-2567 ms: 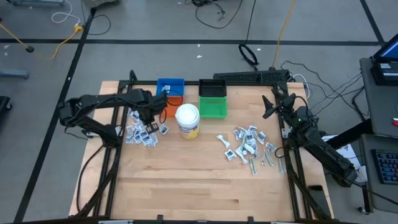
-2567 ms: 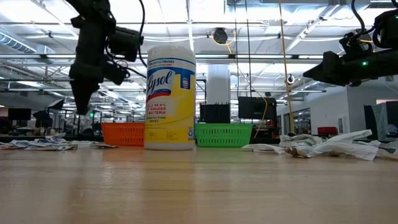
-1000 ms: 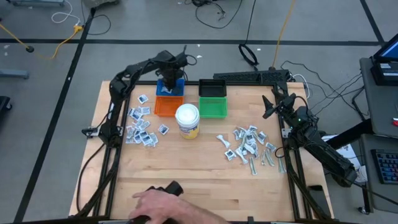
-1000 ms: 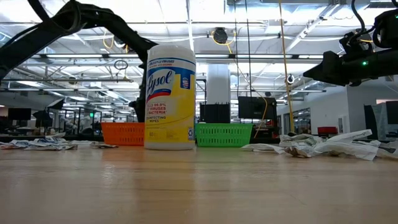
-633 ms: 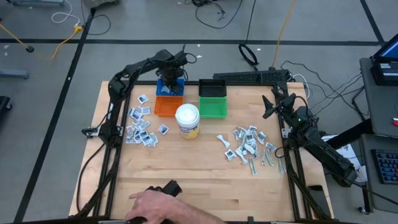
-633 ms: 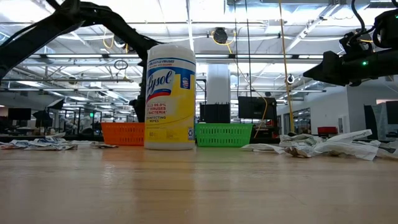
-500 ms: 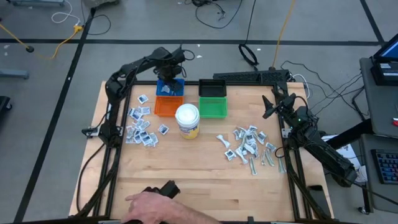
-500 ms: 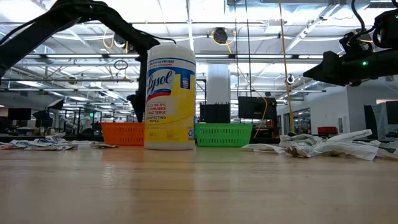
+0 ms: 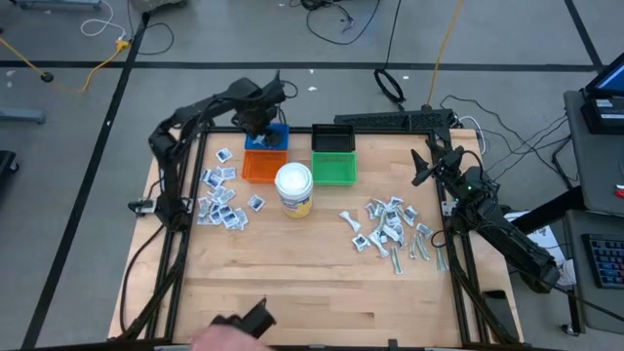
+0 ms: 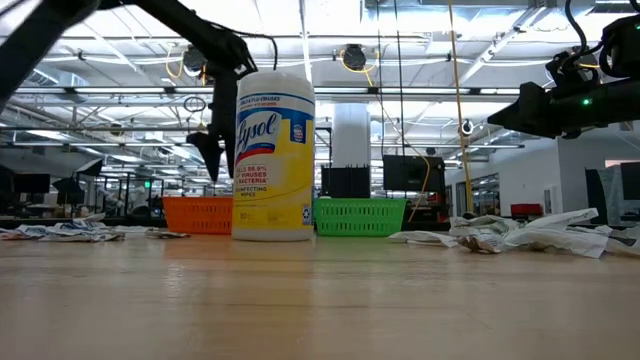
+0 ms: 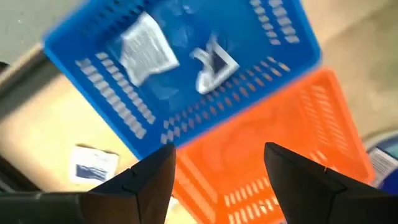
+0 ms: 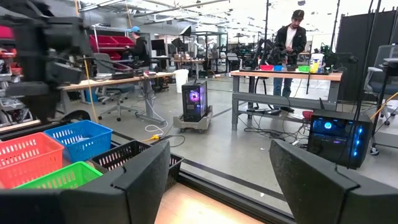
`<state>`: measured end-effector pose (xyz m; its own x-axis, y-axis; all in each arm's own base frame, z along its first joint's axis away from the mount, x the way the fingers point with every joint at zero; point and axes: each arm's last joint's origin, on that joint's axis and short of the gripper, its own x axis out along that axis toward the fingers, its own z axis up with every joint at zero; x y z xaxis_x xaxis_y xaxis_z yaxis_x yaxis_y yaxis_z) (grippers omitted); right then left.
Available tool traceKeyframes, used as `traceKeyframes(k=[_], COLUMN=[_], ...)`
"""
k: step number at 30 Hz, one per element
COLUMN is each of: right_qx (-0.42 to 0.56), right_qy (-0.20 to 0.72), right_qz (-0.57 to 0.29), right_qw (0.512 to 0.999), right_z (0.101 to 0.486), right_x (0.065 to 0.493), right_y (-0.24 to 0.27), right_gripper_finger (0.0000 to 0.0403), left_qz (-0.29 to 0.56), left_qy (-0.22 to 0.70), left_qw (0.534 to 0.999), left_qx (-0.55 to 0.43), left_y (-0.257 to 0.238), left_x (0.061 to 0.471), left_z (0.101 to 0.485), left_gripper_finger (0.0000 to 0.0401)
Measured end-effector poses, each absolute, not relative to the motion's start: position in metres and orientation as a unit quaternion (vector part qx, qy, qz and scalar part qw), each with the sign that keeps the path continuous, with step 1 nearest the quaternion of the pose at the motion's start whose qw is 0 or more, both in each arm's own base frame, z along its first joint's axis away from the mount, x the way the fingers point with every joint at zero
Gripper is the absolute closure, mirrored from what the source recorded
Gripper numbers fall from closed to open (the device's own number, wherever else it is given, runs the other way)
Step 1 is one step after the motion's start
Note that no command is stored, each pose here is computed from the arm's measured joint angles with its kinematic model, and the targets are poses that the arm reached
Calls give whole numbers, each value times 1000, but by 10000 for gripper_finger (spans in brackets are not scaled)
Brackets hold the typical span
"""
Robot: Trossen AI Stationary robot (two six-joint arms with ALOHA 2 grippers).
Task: Pick & Place First Aid Supplies
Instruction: Put the blue alcohol pad into the blue bin
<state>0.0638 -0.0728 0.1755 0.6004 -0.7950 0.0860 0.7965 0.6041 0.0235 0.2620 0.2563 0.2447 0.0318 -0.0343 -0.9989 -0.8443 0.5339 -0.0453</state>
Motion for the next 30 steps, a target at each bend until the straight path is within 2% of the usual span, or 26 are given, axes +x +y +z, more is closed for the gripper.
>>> traceKeyframes(k=[18, 30], right_qx=[-9, -9], right_qy=[-44, -44], right_qz=[-445, -445], right_qw=[894, 894], right_z=[175, 176], right_x=[64, 64], right_y=[-73, -73], right_gripper_finger=[131, 129], left_qz=[377, 389], left_qy=[587, 588], left_qw=[586, 580], left_qx=[-413, -408], left_y=[122, 90], left_x=[228, 233], left_z=[229, 204], left_gripper_finger=[150, 151])
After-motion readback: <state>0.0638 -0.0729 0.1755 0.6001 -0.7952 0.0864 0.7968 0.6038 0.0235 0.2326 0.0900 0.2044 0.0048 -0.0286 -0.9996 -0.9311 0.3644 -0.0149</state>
